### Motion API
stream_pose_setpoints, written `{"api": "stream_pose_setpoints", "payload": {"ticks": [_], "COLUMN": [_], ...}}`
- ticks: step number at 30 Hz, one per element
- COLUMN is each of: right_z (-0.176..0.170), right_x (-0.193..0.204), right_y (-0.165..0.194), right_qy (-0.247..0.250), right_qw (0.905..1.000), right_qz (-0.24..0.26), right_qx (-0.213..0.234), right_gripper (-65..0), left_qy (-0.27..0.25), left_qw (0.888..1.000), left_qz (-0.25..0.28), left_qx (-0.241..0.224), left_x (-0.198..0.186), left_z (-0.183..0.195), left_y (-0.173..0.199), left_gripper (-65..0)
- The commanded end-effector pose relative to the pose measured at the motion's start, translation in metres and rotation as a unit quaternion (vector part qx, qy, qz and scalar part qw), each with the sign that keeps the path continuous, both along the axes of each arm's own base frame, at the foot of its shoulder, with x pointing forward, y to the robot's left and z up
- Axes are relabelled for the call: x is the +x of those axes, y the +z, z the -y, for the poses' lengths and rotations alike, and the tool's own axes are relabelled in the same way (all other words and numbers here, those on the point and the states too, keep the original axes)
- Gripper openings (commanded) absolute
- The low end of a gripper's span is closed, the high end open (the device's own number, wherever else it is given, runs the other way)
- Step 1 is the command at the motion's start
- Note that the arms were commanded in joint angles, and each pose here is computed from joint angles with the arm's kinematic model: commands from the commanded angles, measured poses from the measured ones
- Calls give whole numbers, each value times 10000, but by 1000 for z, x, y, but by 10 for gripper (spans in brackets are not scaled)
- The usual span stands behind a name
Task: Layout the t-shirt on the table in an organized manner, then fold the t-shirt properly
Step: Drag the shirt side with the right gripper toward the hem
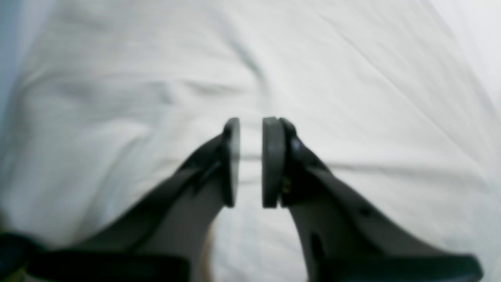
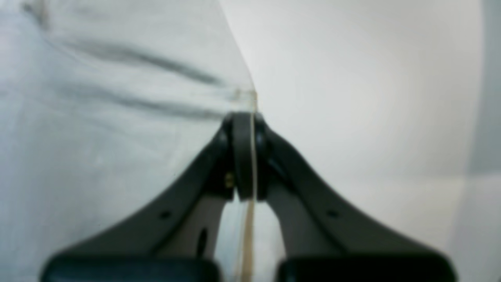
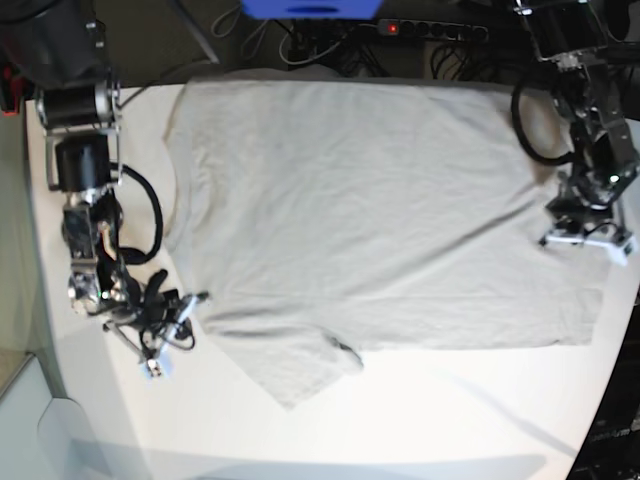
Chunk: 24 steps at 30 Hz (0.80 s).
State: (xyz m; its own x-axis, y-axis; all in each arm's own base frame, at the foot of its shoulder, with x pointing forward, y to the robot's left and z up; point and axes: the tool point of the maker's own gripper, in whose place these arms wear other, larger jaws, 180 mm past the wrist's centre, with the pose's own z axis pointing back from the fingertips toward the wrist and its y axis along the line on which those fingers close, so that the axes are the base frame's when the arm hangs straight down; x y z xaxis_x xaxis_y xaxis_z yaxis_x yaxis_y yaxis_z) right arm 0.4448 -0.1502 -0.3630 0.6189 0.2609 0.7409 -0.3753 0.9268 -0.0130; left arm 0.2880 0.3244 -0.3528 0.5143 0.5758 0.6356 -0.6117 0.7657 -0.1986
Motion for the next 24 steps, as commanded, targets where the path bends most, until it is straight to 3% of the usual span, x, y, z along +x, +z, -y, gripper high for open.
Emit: {"api": "stream_pose_setpoints", "payload": {"ticks": [1, 6, 12, 24], "right_z": [-19, -47, -47, 50], "right_x": [7, -32, -50, -11], "right_y": [24, 0, -29, -63], "right_qy": [243, 451, 402, -542], "right_qw": [9989, 9985, 9982, 9970], "right_qz": [349, 77, -281, -510], "right_qx": [174, 306, 353, 213], "right_gripper": [-650, -650, -650, -650], "left_qy": [83, 279, 273, 237], "left_qw": [9997, 9993, 9991, 9993], "left_qz": [170, 1, -74, -127], "left_qx": [130, 235, 307, 256], "left_x": [3, -16, -21, -25], "left_z": [-11, -28, -33, -27], "left_y": [13, 6, 5, 0], "left_gripper": [-547, -547, -547, -547]}}
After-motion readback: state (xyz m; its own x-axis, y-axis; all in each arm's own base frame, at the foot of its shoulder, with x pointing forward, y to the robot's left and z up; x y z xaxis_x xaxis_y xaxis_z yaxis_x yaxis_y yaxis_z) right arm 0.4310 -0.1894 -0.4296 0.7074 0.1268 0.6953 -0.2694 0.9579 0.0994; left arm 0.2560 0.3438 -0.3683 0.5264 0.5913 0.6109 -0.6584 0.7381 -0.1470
